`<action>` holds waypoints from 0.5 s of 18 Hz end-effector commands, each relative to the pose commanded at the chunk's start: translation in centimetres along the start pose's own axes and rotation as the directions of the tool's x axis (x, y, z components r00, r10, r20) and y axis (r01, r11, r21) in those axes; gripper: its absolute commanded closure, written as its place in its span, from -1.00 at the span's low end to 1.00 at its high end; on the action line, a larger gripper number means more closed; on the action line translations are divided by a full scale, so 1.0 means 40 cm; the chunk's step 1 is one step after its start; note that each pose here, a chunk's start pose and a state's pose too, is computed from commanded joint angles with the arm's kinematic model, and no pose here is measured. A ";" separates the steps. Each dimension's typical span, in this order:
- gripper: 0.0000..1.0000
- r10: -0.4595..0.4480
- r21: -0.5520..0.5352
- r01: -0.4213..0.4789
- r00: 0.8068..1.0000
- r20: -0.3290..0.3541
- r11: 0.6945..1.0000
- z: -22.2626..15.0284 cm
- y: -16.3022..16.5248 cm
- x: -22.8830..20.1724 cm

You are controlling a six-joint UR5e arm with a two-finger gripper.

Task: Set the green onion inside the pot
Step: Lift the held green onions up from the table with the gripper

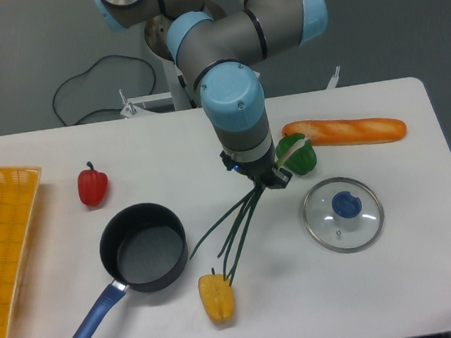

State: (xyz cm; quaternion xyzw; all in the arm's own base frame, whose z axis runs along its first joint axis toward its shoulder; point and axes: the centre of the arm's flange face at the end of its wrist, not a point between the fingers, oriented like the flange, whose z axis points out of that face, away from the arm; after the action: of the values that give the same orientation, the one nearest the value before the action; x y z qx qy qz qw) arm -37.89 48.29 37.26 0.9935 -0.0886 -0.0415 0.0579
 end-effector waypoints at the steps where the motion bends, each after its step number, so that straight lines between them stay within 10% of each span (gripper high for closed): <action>1: 0.80 0.004 -0.002 -0.004 1.000 -0.004 1.000 0.006 -0.002 0.003; 9: 0.80 0.006 -0.021 -0.007 1.000 -0.029 1.000 0.007 -0.001 0.017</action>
State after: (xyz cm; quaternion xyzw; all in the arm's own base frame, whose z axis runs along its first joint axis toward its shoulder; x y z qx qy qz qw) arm -37.24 48.18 36.94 0.9930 -0.0907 -0.0278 0.0697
